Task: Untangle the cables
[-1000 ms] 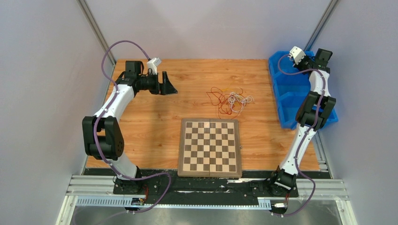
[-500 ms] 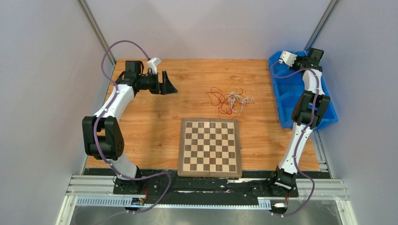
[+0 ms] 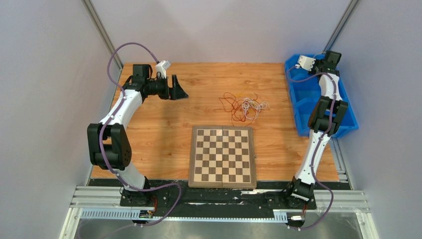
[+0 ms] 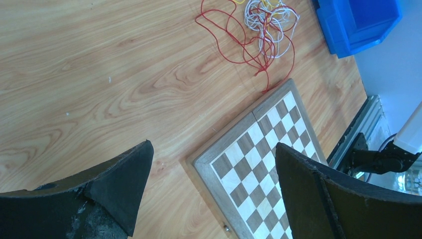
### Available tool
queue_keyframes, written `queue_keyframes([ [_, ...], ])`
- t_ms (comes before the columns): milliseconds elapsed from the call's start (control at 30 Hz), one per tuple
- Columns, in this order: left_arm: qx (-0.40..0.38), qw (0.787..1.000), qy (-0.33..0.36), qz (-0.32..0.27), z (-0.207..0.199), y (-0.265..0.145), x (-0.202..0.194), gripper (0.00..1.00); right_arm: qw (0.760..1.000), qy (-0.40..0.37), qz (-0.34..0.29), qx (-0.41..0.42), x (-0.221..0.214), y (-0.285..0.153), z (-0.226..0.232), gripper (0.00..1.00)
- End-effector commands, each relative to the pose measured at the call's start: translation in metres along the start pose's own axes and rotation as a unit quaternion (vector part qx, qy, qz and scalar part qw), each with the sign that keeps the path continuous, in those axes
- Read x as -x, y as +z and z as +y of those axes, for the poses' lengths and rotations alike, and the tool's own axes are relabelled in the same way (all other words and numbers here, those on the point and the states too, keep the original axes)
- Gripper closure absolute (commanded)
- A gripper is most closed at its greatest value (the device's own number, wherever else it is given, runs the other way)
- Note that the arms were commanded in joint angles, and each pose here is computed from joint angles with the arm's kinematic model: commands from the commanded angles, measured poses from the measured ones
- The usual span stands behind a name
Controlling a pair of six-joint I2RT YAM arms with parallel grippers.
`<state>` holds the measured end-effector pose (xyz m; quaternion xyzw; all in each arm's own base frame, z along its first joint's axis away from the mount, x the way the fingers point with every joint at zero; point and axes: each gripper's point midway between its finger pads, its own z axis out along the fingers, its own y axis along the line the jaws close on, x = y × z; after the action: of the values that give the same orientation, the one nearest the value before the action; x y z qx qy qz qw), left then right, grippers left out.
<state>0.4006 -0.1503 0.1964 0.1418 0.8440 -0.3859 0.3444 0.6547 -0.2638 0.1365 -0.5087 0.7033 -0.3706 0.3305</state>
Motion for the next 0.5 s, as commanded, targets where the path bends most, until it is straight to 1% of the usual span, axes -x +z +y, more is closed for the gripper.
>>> queue_keyframes([
  [0,-0.008,0.999,0.024,-0.029,-0.011,-0.008,0.020,0.00,0.997,0.051,-0.023,0.043,0.007,-0.010,0.020,0.57],
  [100,-0.009,0.999,0.023,-0.030,-0.011,-0.008,0.019,0.00,0.996,0.071,-0.040,0.034,0.015,-0.019,0.008,0.48],
  [200,-0.011,0.999,0.023,-0.032,-0.013,-0.009,0.020,0.00,0.994,0.084,-0.067,0.033,0.026,-0.032,0.001,0.34],
  [233,-0.011,0.999,0.023,-0.032,-0.013,-0.009,0.019,0.00,0.993,0.088,-0.076,0.035,0.030,-0.036,0.001,0.18],
  [267,-0.012,0.999,0.023,-0.033,-0.013,-0.009,0.019,0.00,0.991,0.092,-0.087,0.032,0.036,-0.044,-0.005,0.10],
  [300,-0.012,0.999,0.024,-0.033,-0.014,-0.009,0.019,0.00,0.990,0.096,-0.099,0.033,0.040,-0.050,-0.007,0.07],
  [400,-0.013,0.999,0.025,-0.034,-0.015,-0.010,0.019,0.00,0.984,0.112,-0.134,0.040,0.056,-0.065,-0.007,0.04],
  [467,-0.014,0.999,0.025,-0.034,-0.015,-0.011,0.018,0.00,0.980,0.121,-0.149,0.053,0.063,-0.073,0.000,0.03],
])
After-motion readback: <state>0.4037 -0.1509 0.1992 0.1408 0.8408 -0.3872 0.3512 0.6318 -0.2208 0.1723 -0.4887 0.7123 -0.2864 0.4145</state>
